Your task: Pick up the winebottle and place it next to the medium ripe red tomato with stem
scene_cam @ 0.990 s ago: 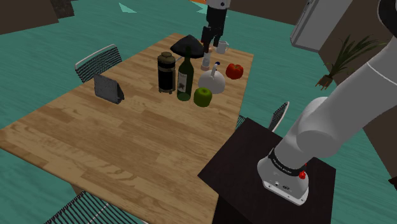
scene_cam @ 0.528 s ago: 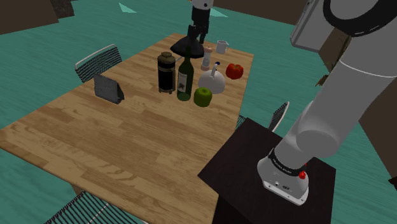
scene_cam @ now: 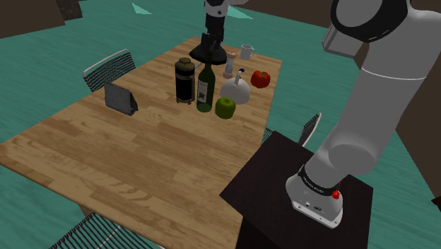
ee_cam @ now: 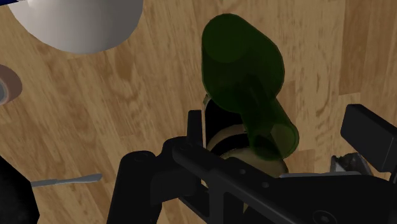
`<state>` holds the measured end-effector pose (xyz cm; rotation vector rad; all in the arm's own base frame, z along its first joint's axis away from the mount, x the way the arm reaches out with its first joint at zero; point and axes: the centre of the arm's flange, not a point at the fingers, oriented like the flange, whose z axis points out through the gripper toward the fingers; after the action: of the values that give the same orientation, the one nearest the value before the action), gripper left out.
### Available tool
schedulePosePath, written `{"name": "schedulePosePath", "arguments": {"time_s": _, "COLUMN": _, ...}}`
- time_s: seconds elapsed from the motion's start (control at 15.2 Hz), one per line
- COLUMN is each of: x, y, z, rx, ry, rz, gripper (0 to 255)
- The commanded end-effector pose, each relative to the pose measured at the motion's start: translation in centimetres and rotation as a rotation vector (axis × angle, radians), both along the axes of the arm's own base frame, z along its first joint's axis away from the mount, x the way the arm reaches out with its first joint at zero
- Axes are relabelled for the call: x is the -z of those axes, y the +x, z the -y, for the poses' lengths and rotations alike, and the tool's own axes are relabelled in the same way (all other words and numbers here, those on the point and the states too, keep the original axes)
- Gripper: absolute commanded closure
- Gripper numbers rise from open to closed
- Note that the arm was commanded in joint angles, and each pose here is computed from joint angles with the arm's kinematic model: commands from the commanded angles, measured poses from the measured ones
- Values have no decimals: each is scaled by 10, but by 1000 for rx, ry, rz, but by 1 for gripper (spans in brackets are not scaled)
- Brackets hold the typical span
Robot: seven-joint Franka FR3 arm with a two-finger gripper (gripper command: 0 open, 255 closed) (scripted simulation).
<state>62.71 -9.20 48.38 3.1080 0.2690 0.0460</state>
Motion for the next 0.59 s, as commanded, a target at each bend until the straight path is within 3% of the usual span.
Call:
{"name": "schedulePosePath", "arguments": {"time_s": 0.0, "x": 10, "y": 0, "z": 0, "rx": 0, "ry": 0, "rz": 1, "gripper": 0}}
{"name": "schedulePosePath", "arguments": {"time_s": 0.53, "x": 18, "y": 0, "z": 0, "rx": 0, "ry": 0, "rz": 1, "gripper": 0}}
